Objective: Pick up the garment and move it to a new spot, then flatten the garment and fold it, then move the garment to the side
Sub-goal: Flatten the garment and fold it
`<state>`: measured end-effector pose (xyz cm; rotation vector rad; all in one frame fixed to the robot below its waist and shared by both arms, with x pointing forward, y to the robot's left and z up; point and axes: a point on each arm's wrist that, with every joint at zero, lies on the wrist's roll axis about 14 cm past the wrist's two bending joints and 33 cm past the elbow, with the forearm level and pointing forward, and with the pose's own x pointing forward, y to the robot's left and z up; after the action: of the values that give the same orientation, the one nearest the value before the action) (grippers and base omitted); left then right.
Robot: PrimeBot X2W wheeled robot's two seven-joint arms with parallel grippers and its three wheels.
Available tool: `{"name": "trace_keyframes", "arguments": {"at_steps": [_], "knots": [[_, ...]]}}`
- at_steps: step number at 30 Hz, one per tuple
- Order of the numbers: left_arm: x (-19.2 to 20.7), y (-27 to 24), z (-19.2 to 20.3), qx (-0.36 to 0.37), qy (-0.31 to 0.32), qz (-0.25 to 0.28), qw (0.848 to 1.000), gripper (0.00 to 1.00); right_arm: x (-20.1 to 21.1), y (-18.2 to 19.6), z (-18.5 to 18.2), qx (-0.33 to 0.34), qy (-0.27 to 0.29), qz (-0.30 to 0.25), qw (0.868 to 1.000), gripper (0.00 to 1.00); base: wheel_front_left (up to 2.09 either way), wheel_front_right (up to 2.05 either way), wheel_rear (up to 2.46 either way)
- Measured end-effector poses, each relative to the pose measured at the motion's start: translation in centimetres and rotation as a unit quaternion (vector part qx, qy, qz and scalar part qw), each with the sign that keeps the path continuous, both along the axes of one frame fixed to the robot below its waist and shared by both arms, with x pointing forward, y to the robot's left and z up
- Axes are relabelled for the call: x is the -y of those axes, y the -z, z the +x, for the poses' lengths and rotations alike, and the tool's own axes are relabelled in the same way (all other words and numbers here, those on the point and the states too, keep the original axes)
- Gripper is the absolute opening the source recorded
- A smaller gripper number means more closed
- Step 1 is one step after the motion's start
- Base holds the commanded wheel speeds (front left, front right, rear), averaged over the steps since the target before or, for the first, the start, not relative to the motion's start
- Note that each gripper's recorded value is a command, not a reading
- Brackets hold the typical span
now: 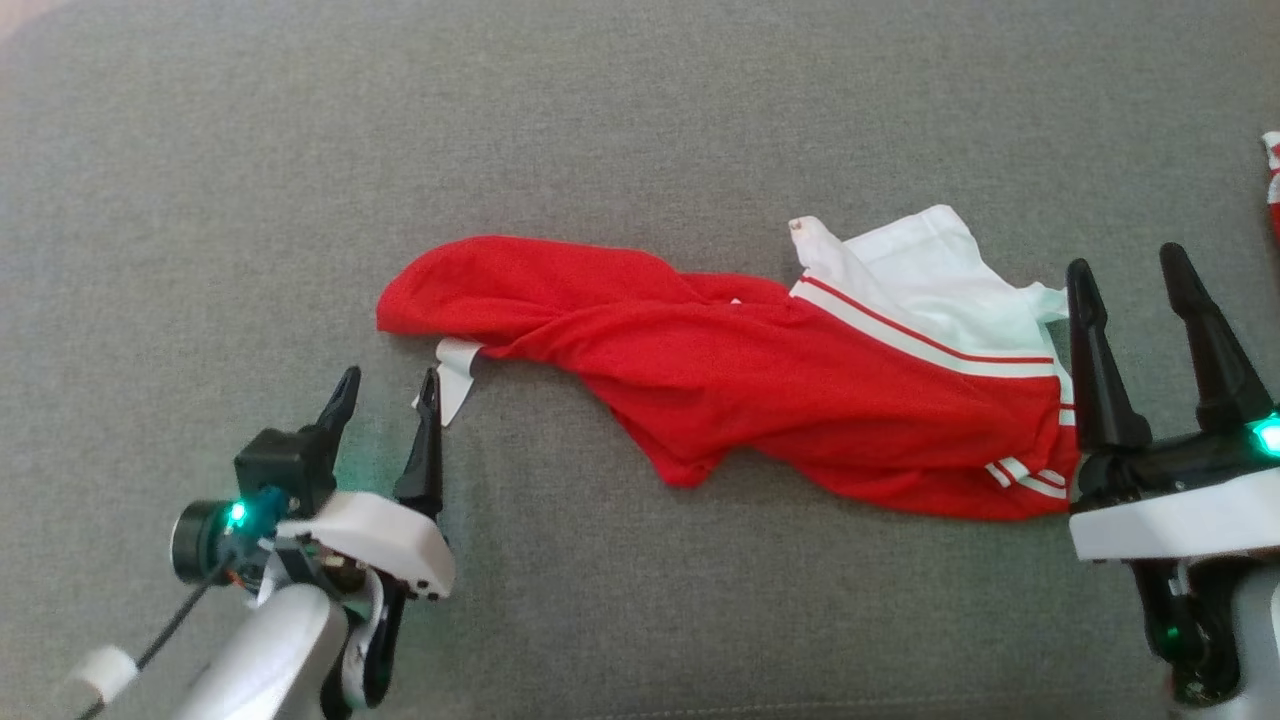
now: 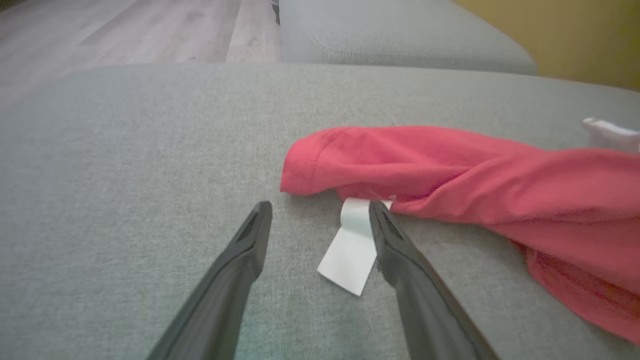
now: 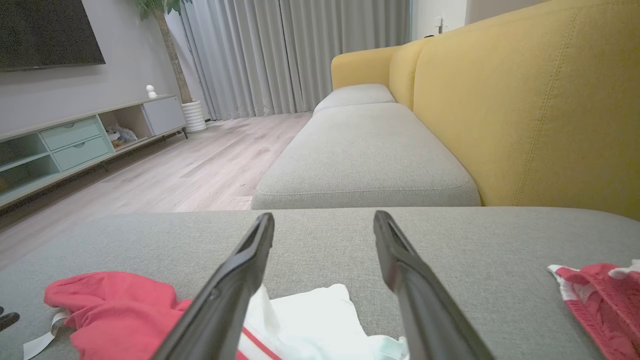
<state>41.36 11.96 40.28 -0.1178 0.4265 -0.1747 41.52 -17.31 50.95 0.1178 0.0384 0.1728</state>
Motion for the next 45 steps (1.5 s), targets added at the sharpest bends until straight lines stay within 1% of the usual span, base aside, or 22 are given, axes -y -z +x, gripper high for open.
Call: {"name": "trace_keyframes", "arguments": {"at_steps": [1,2,10,19,20,21,24,28,32,35,36,38,42,45], "knots": [[0.0,1.1,0.1,-0.021,0.007,0.003,1.0,1.0,0.1,0.2,0.0,-0.004,0.002,0.003,1.0,1.0,0.0,0.0,0.0],[-0.1,1.5,0.3,-0.025,0.009,0.006,1.0,1.0,0.1,0.3,0.0,-0.006,0.003,0.004,1.0,1.0,0.0,0.0,0.0],[0.8,2.3,3.2,-0.031,0.047,0.011,0.998,1.0,0.9,1.4,-0.1,-0.025,0.015,0.008,1.0,1.0,0.0,0.0,0.0],[1.8,3.2,4.2,-0.048,0.087,0.023,0.995,1.0,1.5,2.7,-0.3,-0.047,0.026,0.015,0.998,1.0,0.0,0.0,0.0],[1.8,3.3,4.3,-0.049,0.089,0.023,0.995,0.47,1.6,2.9,-0.3,-0.051,0.027,0.015,0.998,1.0,0.0,0.0,0.0],[1.8,3.3,4.4,-0.049,0.089,0.023,0.995,0.0,1.7,3.2,-0.3,-0.055,0.029,0.016,0.998,1.0,0.0,0.0,0.0],[1.7,3.4,4.4,-0.05,0.091,0.024,0.994,0.0,2.0,3.9,0.0,-0.065,0.032,0.016,0.997,1.0,0.0,0.0,0.0],[1.5,3.4,4.6,-0.046,0.088,0.024,0.995,0.0,2.8,5.5,1.3,-0.087,0.03,0.006,0.996,1.0,0.0,0.0,0.0],[1.2,2.5,5.3,-0.029,0.081,0.022,0.996,0.0,2.7,7.3,3.5,-0.123,0.005,-0.008,0.992,1.0,0.0,0.0,0.0],[1.0,1.9,5.5,-0.019,0.077,0.023,0.997,0.0,1.5,8.8,5.0,-0.158,-0.031,-0.015,0.987,1.0,0.0,0.0,0.0],[0.9,1.8,5.5,-0.016,0.075,0.021,0.997,0.0,0.9,9.4,5.4,-0.173,-0.046,-0.02,0.984,1.0,0.0,0.0,0.0],[0.8,1.8,5.5,-0.015,0.069,0.016,0.997,0.0,-0.2,11.2,5.8,-0.216,-0.076,-0.038,0.973,1.0,0.0,0.0,0.0],[0.6,1.9,5.0,-0.014,0.059,0.008,0.998,0.0,-1.1,14.1,5.9,-0.293,-0.121,-0.084,0.945,1.0,0.0,0.0,0.0],[0.4,2.2,4.8,-0.015,0.053,0.007,0.998,0.0,-1.5,14.9,6.3,-0.324,-0.143,-0.109,0.929,1.0,0.0,0.0,0.0]]}}
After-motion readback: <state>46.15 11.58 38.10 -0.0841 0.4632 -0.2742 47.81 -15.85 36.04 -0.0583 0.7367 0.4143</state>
